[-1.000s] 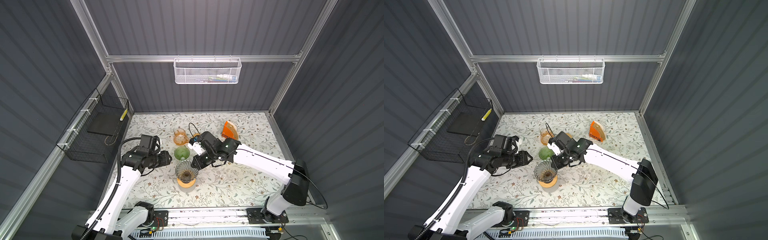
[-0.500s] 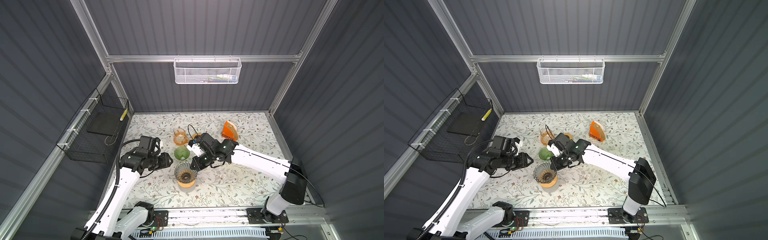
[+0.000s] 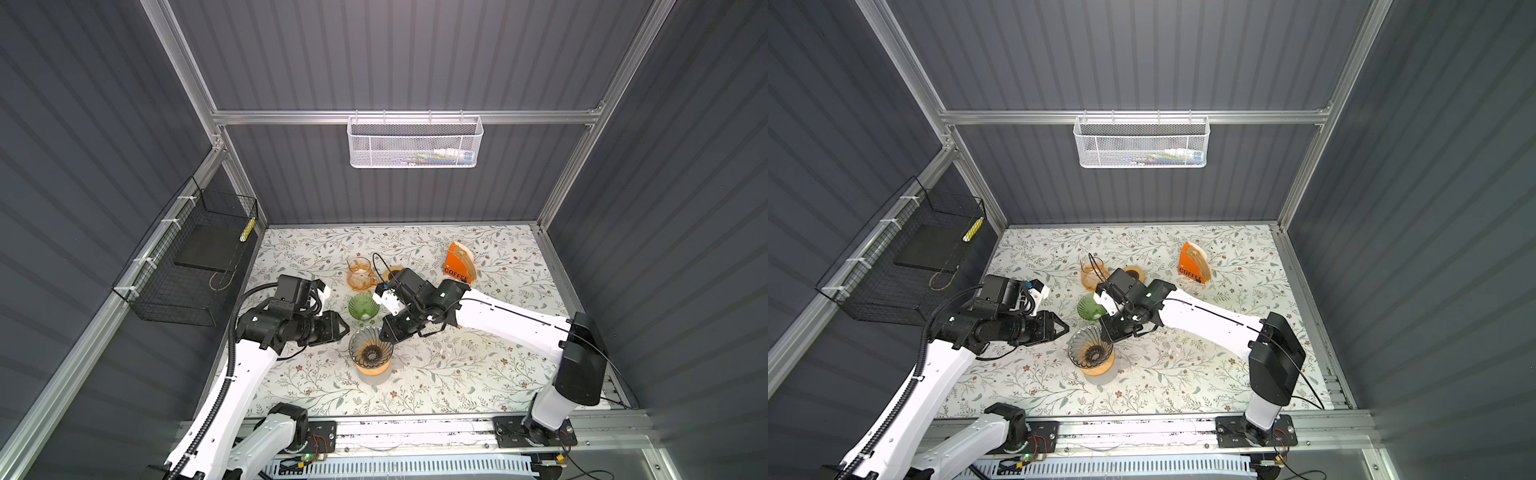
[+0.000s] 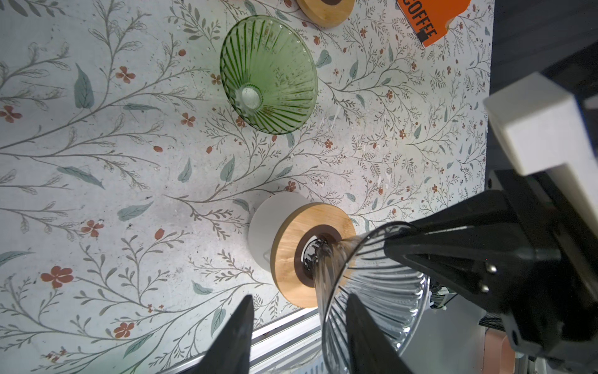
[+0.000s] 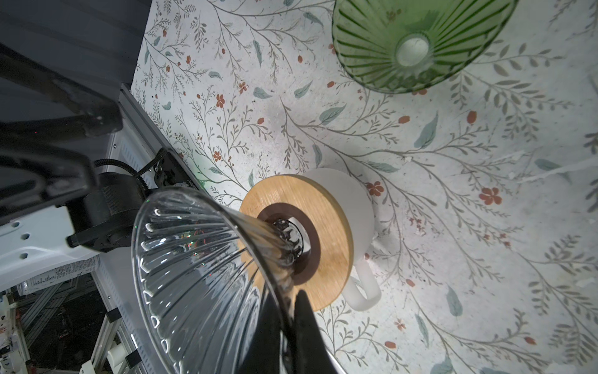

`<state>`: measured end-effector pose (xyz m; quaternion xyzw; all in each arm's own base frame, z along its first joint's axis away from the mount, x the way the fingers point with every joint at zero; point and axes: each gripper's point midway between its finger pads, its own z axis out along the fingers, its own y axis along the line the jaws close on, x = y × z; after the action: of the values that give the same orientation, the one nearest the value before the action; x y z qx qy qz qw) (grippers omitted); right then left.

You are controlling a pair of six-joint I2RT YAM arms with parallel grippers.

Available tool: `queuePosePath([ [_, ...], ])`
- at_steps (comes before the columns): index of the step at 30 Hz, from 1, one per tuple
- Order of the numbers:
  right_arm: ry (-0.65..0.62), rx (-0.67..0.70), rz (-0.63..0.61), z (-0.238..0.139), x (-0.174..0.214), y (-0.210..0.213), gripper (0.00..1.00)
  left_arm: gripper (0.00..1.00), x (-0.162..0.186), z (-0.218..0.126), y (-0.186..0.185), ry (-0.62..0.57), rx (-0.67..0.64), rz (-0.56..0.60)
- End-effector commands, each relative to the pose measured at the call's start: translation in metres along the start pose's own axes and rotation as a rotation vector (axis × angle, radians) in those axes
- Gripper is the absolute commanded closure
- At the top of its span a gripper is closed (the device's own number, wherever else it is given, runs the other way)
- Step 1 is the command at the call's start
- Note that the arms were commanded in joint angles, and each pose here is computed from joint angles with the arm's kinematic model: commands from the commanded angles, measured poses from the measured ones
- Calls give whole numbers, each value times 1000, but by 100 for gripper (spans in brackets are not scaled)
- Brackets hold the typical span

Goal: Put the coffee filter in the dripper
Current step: 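Close the left gripper on the clear dripper's rim while the right gripper holds it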

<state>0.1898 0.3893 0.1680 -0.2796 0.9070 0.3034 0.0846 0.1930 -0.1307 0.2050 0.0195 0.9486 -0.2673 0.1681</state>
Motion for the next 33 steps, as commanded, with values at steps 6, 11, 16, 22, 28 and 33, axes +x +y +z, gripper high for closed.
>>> queuePosePath([
  [6,11,15,27,8,1,-5,100,56,16,6,-8,77,69,22],
  [11,18,18,36,11,2,-6,100,58,24,10,-6,117,67,15],
  [16,8,62,44,14,1,-15,100,61,31,9,-8,145,85,15],
  [22,14,68,54,17,1,-17,100,63,40,11,-7,182,94,6],
  [28,27,72,65,20,3,-19,100,65,43,17,-4,208,92,-6],
  [33,34,75,72,23,3,-21,100,70,45,21,-2,229,88,-13],
])
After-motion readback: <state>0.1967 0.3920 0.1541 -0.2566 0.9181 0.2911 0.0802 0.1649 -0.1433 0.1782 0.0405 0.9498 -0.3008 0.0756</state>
